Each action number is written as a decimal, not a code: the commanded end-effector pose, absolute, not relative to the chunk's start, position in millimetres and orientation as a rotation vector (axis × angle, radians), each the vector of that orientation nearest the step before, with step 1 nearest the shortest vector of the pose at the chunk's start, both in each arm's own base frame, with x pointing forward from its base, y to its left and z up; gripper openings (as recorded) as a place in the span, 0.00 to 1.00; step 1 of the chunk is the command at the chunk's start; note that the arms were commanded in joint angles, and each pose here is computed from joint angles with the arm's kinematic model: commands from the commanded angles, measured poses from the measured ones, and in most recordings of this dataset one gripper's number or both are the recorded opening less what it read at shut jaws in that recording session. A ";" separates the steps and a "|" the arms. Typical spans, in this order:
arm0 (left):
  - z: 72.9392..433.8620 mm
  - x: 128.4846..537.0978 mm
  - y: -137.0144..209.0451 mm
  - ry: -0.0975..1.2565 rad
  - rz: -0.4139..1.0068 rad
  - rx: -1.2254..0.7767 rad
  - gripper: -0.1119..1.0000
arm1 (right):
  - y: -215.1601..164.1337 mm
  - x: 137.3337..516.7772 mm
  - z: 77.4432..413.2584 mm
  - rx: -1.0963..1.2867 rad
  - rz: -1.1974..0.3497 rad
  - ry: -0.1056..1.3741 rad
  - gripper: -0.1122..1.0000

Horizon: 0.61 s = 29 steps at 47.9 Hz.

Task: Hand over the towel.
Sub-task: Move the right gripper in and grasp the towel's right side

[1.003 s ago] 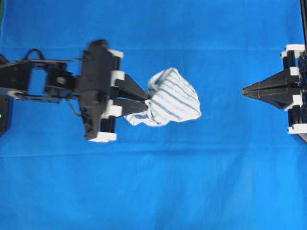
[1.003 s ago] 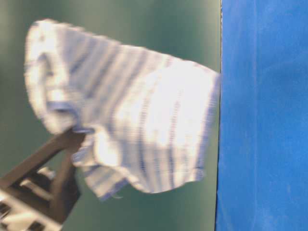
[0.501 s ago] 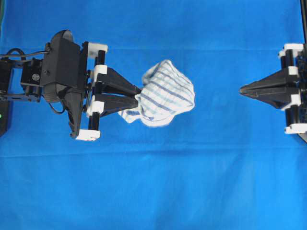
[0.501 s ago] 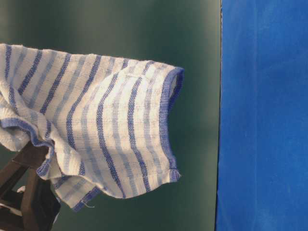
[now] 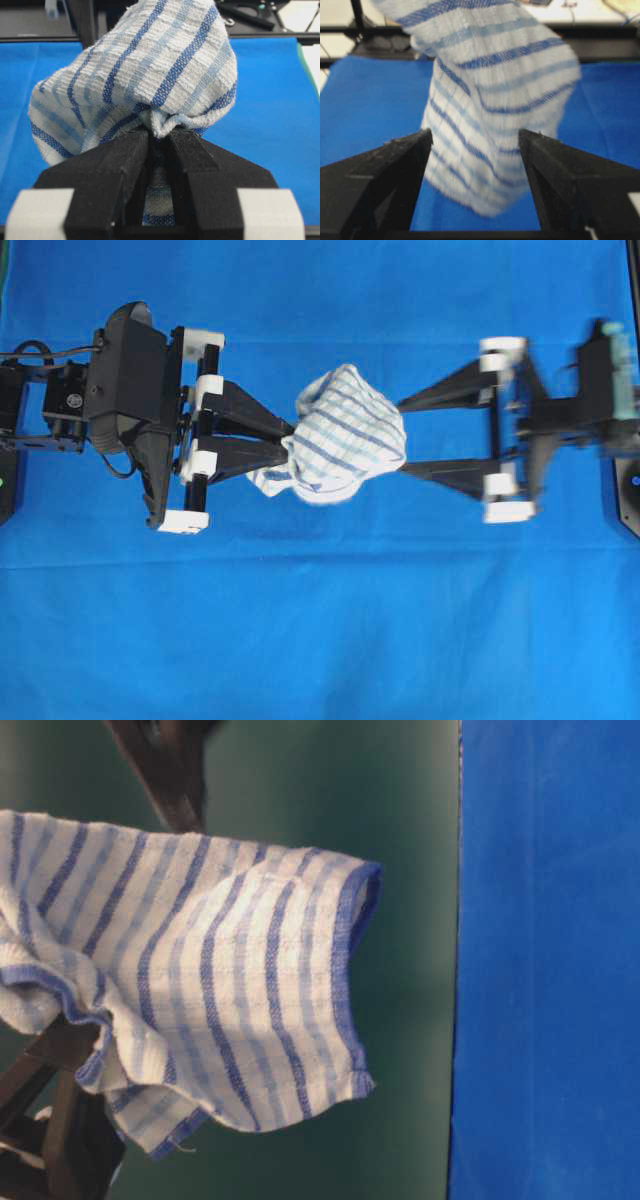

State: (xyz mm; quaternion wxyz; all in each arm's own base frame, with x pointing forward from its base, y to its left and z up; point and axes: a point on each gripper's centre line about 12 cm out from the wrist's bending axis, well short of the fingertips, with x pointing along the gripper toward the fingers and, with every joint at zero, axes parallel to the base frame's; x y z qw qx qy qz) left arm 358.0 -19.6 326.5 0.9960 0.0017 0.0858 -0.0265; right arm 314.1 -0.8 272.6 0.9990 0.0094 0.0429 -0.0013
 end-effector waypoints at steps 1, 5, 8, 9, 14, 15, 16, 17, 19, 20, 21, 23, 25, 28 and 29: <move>337.7 358.2 -21.2 0.133 -0.057 0.003 0.17 | -0.4 340.1 282.9 0.012 -0.001 0.057 0.73; 337.6 357.7 -21.2 0.133 -0.057 0.003 0.17 | -0.2 359.0 283.1 0.004 0.001 0.063 0.74; 337.8 357.7 -21.7 0.132 -0.059 0.003 0.17 | -0.1 371.2 283.7 -0.001 0.002 0.064 0.74; 337.8 357.7 -21.7 0.132 -0.059 0.003 0.17 | -0.6 374.5 283.8 -0.003 0.001 0.064 0.74; 338.6 357.8 -22.3 0.129 -0.060 0.003 0.17 | 0.2 388.8 285.4 -0.008 0.005 0.061 0.74; 338.6 357.8 -22.3 0.129 -0.060 0.003 0.17 | 0.1 390.6 285.4 -0.008 0.005 0.061 0.74; 338.6 357.9 -21.7 0.129 -0.059 0.003 0.17 | 0.1 392.3 285.9 -0.008 0.005 0.060 0.74; 338.1 358.2 -22.3 0.130 -0.060 0.003 0.17 | 0.1 393.7 285.9 -0.008 0.005 0.060 0.74; 338.6 357.8 -22.3 0.129 -0.060 0.003 0.17 | 0.1 396.0 285.8 -0.008 0.005 0.060 0.74; 338.1 358.2 -22.3 0.130 -0.060 0.003 0.17 | 0.1 396.7 285.2 -0.008 0.005 0.061 0.74; 338.1 358.2 -21.7 0.130 -0.059 0.003 0.17 | 0.1 397.4 285.7 -0.008 0.005 0.060 0.74; 338.0 357.7 -22.3 0.130 -0.060 0.003 0.17 | 0.1 398.6 285.1 -0.008 0.005 0.061 0.74; 338.0 357.7 -22.3 0.130 -0.060 0.003 0.17 | 0.1 399.3 285.6 -0.008 0.005 0.060 0.74; 338.0 357.7 -22.3 0.130 -0.060 0.003 0.17 | 0.1 399.3 285.6 -0.008 0.005 0.060 0.73; 338.0 357.7 -22.3 0.130 -0.060 0.003 0.17 | 0.1 399.3 285.4 -0.008 0.005 0.061 0.73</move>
